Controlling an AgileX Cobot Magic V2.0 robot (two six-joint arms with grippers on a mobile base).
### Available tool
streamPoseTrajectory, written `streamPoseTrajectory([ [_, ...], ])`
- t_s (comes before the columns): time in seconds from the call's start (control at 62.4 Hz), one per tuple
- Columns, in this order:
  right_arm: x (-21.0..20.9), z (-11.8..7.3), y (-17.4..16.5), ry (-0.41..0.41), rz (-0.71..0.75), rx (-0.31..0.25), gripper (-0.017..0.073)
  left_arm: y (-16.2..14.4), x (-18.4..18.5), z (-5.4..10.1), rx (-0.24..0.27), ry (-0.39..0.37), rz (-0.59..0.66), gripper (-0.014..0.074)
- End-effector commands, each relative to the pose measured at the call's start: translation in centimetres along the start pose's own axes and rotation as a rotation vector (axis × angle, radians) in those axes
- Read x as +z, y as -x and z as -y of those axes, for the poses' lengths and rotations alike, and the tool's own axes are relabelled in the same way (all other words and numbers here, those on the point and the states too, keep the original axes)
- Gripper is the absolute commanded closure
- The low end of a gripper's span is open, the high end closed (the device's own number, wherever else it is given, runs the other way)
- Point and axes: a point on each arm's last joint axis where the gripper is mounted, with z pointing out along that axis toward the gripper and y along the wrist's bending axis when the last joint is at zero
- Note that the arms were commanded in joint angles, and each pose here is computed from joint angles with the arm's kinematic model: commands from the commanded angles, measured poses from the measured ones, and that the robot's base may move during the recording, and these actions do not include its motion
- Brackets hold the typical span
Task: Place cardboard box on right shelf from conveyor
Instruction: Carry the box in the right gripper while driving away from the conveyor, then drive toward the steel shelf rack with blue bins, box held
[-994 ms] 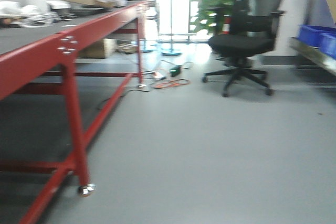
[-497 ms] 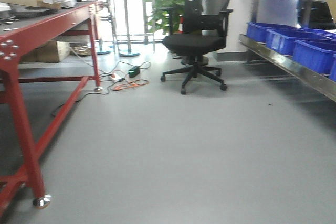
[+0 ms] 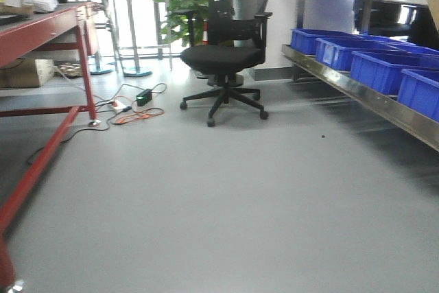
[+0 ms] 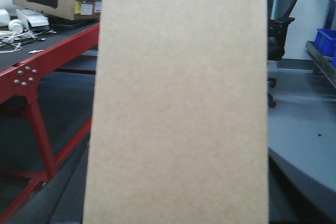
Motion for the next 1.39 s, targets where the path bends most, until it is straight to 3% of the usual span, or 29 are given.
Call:
streamPoseTrajectory([
  [0.0, -0.29, -0.32, 1.72, 0.032, 0.113, -0.027, 0.0399, 1.0, -0.15, 0.03, -0.01, -0.006, 0.105, 0.0713],
  [1.379, -0.29, -0.32, 1.71, 0.031, 0.111, -0.027, 0.0399, 1.0, -0.15, 0.05, -0.01, -0.009, 0.105, 0.0713],
])
